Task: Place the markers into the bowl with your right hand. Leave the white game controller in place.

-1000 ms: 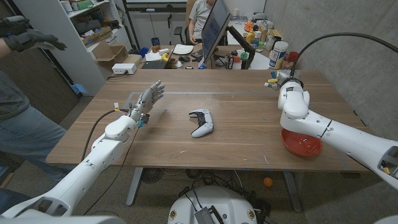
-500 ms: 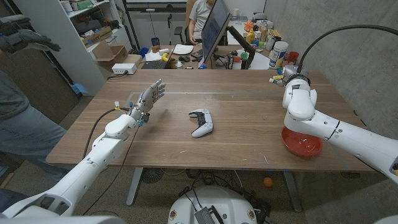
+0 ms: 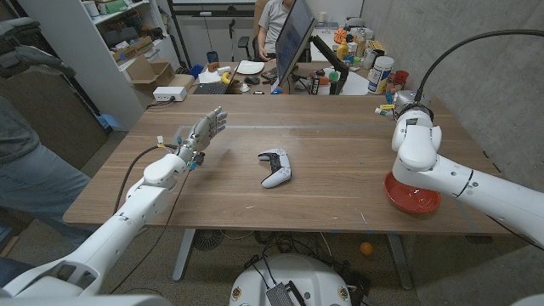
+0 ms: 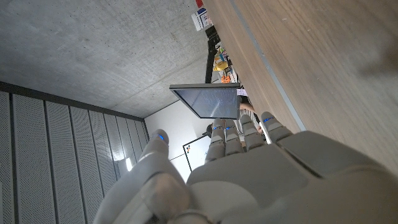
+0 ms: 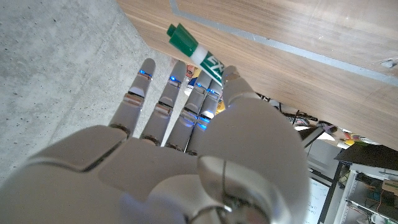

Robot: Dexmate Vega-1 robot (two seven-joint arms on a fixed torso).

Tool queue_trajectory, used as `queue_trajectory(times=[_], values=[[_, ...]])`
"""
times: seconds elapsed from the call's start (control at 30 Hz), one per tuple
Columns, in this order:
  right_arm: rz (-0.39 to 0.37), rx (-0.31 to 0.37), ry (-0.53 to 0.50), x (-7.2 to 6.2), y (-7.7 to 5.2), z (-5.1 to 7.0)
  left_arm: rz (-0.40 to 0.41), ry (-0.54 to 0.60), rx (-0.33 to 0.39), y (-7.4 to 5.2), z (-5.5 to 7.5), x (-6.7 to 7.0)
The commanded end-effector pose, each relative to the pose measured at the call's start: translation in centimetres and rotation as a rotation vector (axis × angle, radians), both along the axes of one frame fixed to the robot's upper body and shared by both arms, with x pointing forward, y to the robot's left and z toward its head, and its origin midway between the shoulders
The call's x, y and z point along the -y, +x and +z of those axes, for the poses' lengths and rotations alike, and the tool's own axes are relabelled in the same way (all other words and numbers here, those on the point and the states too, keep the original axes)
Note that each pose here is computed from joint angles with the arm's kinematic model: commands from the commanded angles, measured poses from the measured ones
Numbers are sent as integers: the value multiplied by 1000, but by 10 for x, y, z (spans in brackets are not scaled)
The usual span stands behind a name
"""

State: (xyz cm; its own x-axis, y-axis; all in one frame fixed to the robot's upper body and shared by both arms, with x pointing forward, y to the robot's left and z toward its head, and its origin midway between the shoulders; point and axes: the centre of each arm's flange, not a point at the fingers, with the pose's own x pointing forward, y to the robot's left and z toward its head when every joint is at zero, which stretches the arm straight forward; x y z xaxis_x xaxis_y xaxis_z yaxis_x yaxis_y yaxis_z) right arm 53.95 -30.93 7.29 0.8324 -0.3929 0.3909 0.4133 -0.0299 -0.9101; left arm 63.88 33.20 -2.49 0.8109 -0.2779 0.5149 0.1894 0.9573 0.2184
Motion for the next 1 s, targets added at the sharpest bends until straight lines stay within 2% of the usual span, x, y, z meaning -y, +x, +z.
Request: queue_trajectory(times=[0.03, 0.43, 0.73, 1.0], values=[[-24, -24, 43, 3, -15, -18, 3, 3, 10, -1, 6, -5], [-48, -26, 70, 5, -34, -37, -17, 12, 12, 4, 10, -4], [-82, -23, 95, 12, -49, -47, -27, 18, 10, 7, 11, -3], [-84, -18, 108, 11, -62, -56, -31, 21, 11, 8, 12, -2]])
